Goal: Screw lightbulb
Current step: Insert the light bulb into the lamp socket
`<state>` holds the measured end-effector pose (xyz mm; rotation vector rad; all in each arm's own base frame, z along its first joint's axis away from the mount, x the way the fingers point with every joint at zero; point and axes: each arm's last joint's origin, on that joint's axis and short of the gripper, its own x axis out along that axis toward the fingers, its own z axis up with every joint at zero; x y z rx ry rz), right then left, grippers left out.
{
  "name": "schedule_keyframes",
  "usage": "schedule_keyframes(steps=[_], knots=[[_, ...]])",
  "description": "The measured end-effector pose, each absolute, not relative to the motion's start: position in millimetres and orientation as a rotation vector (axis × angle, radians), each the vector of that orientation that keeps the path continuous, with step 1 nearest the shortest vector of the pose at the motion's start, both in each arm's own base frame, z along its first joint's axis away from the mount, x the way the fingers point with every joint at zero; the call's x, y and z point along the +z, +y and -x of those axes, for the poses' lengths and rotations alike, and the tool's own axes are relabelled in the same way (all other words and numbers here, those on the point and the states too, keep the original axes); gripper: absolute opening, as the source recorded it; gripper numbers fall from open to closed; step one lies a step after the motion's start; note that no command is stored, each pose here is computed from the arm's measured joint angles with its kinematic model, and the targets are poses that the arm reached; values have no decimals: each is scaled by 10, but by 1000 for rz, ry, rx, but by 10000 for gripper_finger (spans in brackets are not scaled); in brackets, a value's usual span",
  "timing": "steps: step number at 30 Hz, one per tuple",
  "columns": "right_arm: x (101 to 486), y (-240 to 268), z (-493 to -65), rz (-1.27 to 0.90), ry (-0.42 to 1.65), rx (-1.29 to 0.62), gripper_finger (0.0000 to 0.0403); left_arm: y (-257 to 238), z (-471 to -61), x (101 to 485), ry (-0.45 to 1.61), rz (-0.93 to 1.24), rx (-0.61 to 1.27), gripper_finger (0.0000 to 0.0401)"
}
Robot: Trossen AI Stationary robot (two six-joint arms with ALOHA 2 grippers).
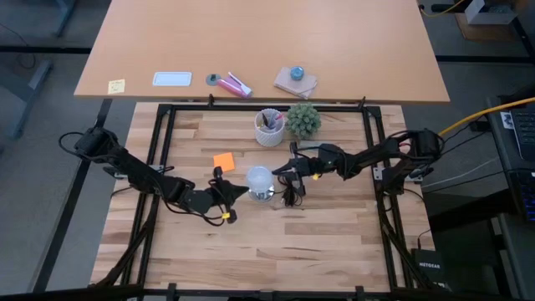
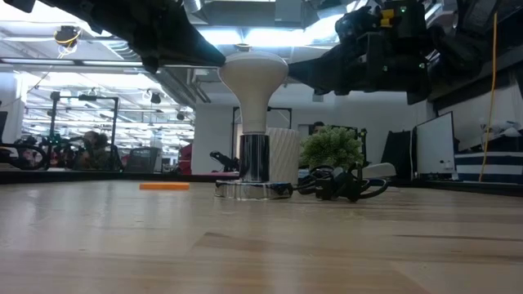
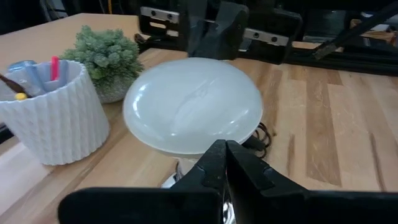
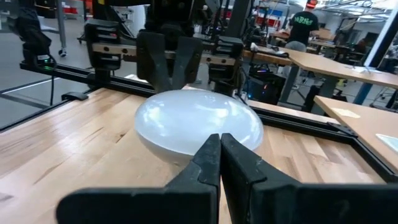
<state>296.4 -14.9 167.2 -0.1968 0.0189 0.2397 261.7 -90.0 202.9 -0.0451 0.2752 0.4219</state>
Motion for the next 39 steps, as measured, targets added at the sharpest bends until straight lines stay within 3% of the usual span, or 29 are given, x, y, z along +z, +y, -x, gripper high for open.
schedule_keyframes(steps=[16, 39], knots=[[1628, -82, -2935, 172, 82, 385, 12, -852, -2618, 2043, 247, 30, 518, 5], [1790, -82, -2845, 179, 111, 372, 12, -826, -2590, 2073, 255, -39, 569, 5]])
